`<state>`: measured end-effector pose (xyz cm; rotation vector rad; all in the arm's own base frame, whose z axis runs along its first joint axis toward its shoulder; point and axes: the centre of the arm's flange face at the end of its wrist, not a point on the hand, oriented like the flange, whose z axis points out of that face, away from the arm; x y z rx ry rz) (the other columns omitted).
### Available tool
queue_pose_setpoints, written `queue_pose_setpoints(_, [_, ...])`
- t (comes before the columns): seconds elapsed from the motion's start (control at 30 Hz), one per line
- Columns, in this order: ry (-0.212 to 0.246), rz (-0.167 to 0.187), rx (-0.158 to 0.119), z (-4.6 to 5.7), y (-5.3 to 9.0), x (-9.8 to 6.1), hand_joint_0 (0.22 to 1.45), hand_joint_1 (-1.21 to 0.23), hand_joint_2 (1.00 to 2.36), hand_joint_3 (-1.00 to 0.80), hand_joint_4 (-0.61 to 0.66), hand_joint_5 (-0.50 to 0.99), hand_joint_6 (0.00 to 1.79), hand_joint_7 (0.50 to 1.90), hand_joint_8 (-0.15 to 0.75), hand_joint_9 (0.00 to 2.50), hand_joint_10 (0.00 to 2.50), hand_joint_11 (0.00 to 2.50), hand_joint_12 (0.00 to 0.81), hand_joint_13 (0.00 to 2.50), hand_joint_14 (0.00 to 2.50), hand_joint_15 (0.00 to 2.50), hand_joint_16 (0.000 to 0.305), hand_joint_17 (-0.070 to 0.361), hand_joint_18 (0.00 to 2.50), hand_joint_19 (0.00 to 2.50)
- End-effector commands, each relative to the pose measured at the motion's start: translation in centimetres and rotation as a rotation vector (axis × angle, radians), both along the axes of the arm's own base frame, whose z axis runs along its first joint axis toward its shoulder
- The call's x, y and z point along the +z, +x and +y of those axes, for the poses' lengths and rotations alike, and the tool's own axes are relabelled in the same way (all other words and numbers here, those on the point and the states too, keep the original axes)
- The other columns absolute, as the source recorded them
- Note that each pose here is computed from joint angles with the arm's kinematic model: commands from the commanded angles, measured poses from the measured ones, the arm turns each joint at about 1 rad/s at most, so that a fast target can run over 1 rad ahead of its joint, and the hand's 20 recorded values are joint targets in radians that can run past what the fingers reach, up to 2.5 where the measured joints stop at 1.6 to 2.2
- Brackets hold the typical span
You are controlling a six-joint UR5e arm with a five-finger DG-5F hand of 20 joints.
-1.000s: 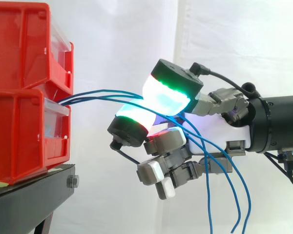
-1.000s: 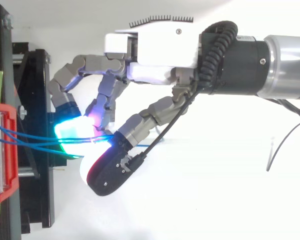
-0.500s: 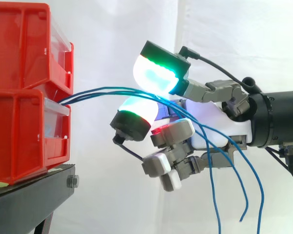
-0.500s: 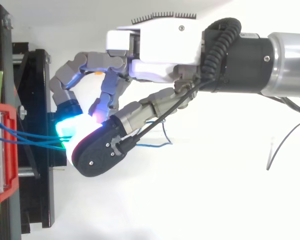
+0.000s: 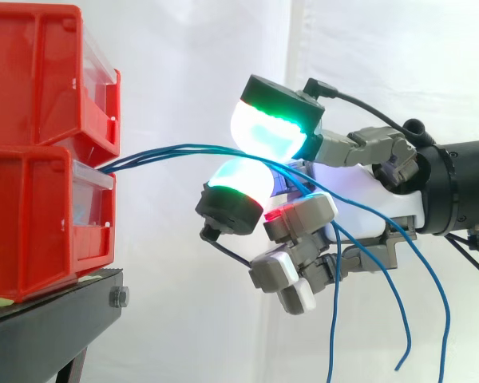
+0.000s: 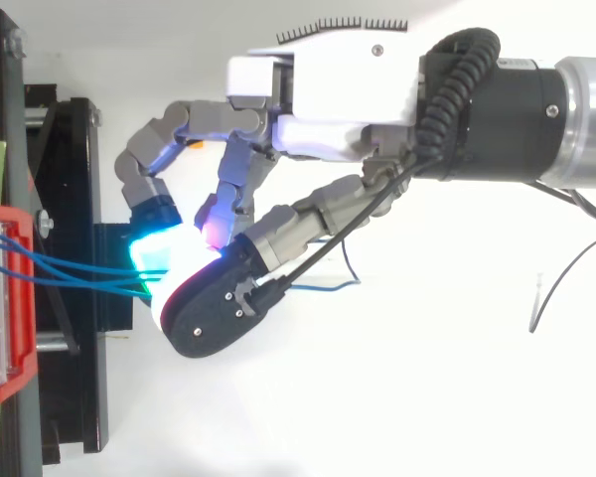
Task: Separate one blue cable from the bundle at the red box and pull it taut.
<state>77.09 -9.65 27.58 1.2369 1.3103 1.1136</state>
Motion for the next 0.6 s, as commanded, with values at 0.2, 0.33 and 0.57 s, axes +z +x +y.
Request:
queue_pose_setpoints(0.2, [0.002, 0.016, 0.000, 0.17, -0.16, -0.15, 0.76, -0.90, 1.00, -0.50, -0.11, -0.14, 0.91, 1.39, 0.281, 1.28, 0.03, 1.30, 0.365, 1.00, 0.03, 0.92, 0.047, 0.107, 0.85, 0.83])
queue_pose_setpoints(0.33, [0.002, 0.019, 0.000, 0.27, -0.16, -0.34, 0.65, -0.81, 1.00, -0.50, 0.00, -0.11, 0.91, 1.37, 0.287, 1.35, 0.03, 1.31, 0.368, 1.03, 0.03, 0.95, 0.047, 0.106, 0.87, 0.86])
queue_pose_setpoints(0.57, [0.007, 0.017, 0.000, 0.27, -0.17, -0.17, 0.61, -0.55, 1.00, -0.50, -0.11, -0.09, 0.88, 1.38, 0.236, 1.41, 0.03, 1.23, 0.370, 1.05, 0.03, 0.95, 0.046, 0.104, 0.88, 0.93])
